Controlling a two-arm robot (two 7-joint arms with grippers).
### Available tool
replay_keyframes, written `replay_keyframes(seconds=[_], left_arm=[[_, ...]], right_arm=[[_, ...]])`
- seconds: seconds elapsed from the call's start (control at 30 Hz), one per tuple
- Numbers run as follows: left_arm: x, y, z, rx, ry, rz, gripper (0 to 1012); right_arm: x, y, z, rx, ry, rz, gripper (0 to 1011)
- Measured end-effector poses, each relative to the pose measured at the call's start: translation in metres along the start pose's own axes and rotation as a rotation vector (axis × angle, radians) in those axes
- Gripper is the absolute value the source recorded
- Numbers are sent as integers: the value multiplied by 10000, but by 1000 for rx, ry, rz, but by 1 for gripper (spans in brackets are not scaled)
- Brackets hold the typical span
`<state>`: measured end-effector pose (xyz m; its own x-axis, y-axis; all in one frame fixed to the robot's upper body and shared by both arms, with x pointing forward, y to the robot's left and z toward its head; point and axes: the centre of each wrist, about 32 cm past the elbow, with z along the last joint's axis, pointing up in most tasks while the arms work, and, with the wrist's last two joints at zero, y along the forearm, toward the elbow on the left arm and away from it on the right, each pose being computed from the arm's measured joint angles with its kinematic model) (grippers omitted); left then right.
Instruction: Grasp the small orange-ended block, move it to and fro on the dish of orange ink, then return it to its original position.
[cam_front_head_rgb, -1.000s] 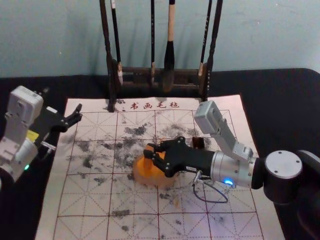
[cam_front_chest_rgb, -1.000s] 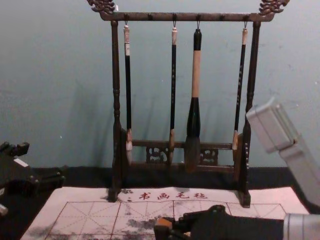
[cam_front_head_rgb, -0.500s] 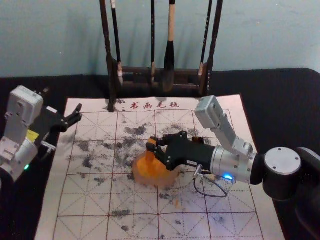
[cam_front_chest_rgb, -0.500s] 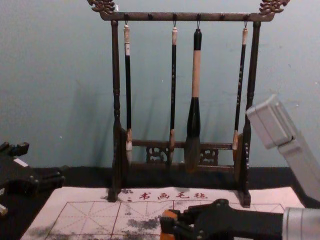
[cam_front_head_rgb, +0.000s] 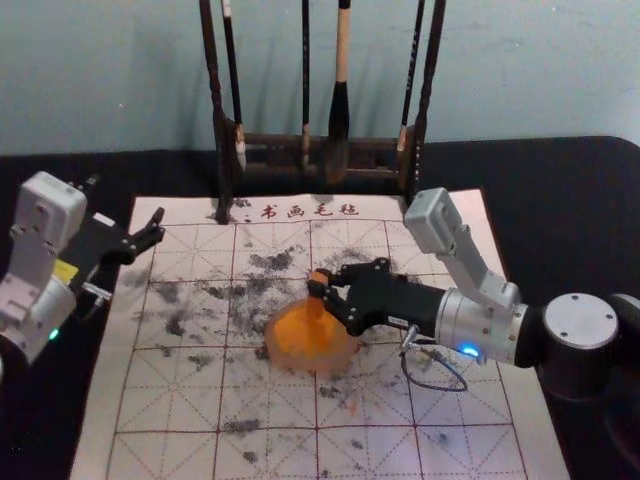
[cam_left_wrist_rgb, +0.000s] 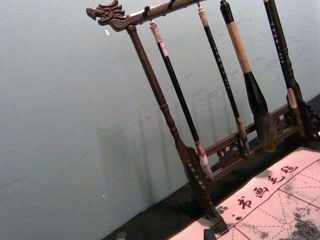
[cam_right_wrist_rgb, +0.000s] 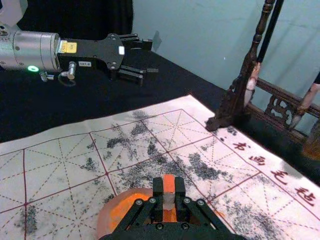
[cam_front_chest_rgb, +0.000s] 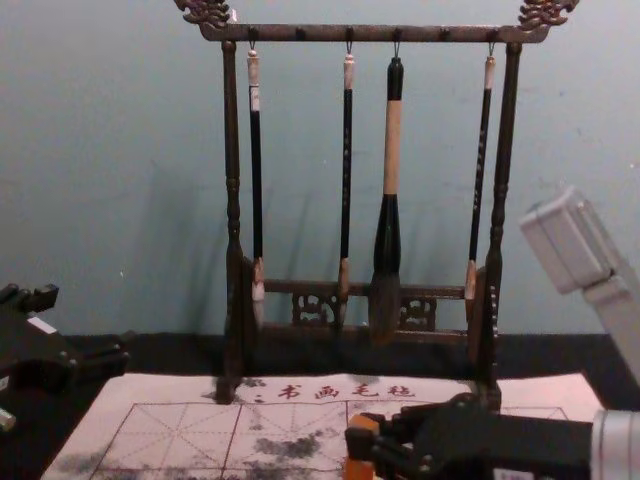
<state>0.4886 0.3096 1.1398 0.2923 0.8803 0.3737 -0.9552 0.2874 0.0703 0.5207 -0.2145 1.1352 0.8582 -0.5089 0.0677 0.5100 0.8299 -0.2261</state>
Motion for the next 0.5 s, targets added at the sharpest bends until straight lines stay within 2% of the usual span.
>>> replay_keyframes(seconds=[0.5], left_arm=[[0, 0, 0, 0, 0, 0, 1001]], right_arm=[[-22, -159, -30, -7, 3, 12, 126]])
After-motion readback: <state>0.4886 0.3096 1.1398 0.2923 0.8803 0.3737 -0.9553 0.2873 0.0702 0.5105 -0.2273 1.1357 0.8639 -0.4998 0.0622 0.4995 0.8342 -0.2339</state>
